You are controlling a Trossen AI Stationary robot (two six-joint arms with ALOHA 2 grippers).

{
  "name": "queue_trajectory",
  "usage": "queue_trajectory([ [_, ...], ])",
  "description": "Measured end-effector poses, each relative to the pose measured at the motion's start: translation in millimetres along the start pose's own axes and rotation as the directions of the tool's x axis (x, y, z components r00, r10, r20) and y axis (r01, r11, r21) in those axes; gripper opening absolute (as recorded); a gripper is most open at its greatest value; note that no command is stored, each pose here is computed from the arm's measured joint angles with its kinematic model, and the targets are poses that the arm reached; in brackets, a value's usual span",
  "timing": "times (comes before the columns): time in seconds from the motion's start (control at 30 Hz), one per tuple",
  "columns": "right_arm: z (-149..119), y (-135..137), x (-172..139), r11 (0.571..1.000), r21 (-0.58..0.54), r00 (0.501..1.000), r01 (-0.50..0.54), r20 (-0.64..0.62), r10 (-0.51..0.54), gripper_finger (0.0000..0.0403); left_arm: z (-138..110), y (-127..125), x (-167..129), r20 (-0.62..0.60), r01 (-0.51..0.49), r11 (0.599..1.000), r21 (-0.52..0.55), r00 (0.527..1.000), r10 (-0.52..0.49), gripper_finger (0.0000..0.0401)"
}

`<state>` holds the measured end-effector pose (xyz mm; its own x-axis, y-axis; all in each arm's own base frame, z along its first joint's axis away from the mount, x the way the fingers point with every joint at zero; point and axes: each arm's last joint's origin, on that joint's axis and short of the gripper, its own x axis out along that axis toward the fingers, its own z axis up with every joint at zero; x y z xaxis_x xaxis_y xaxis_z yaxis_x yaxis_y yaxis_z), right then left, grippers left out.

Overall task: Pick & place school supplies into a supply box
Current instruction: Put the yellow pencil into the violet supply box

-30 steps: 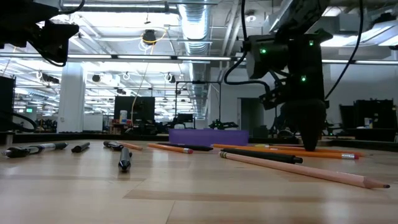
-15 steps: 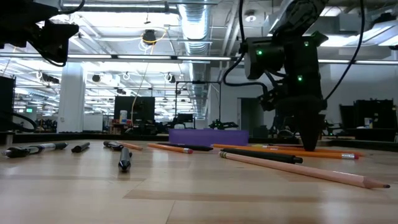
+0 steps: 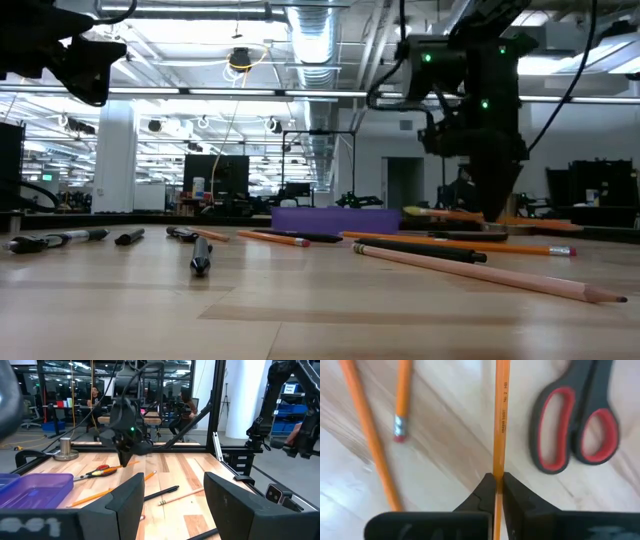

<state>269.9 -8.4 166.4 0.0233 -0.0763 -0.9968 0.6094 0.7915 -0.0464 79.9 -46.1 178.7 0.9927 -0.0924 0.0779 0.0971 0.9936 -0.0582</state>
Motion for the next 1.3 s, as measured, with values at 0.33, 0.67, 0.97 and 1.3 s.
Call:
queue_trajectory([
  [0.33,17,1,-47,0.995,-0.047,0.986,-0.087,0.141,0.093,0.0001,0,0,0,-0.001,0.0,1.0,0.0,1.0,0.0,0.0195],
  [0.67,102,-20,-83,0.984,-0.174,0.978,-0.04,0.196,0.074,0.0001,0,0,0,-0.001,0.0,1.0,0.0,1.0,0.0,0.0195],
  [0.97,196,-48,-67,0.954,-0.298,0.992,-0.01,0.115,0.046,0.0,0,0,0,-0.001,-0.001,1.0,0.0,1.0,0.001,0.0195],
  [1.3,242,-56,-16,0.931,-0.362,0.999,-0.049,-0.022,0.044,0.0,-1,0,0,-0.009,0.0,1.0,0.006,1.0,0.0,0.0195],
])
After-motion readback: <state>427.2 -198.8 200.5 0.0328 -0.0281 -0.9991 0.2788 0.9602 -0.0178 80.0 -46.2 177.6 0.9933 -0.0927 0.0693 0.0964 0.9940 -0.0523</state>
